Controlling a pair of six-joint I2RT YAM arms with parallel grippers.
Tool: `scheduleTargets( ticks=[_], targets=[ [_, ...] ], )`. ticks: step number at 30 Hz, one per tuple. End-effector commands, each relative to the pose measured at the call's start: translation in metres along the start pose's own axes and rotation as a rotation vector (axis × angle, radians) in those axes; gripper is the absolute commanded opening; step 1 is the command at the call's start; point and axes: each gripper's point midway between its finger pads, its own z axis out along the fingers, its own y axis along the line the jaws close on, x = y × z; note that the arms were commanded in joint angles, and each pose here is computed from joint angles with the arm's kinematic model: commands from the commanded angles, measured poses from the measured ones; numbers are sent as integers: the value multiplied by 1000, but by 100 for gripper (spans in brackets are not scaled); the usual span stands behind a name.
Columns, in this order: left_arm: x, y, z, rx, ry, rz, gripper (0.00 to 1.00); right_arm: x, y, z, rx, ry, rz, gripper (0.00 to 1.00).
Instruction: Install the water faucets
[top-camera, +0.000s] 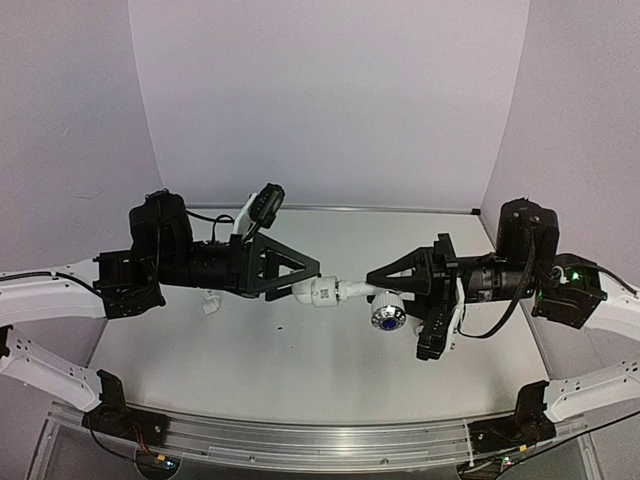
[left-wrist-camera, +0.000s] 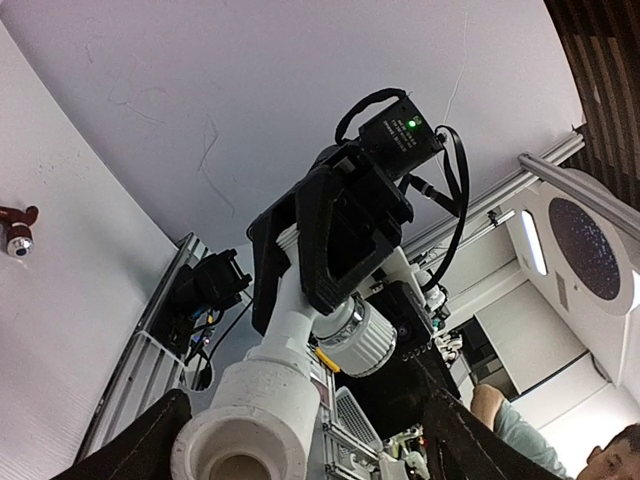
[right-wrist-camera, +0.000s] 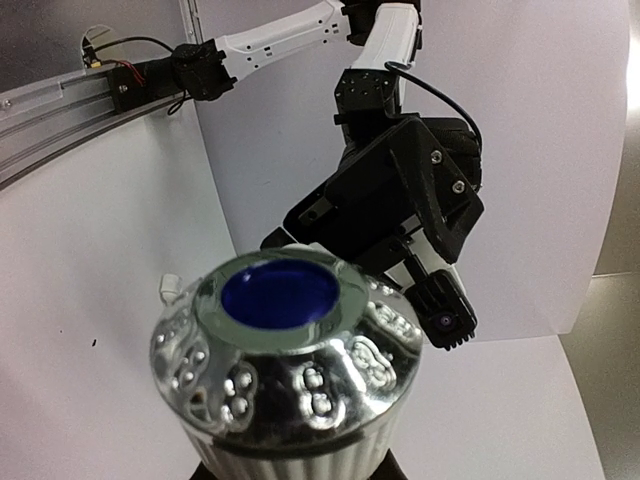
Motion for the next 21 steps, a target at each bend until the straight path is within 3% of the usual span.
scheduleTargets(
  ticks=[1, 9, 15, 21],
  targets=[
    [-14, -32, -1, 94, -25, 86, 76, -11, -36, -9, 113, -31, 8, 0],
    [-12, -41, -4, 131, -17, 162, 71, -6, -60, -8, 143, -41, 437, 0],
    [-11, -45, -8, 136, -24, 198, 69, -10, -57, -8, 126, -63, 605, 0],
    [-14, -48, -12, 116, -39, 223, 71, -14, -50, -11, 97, -82, 646, 0]
  ],
)
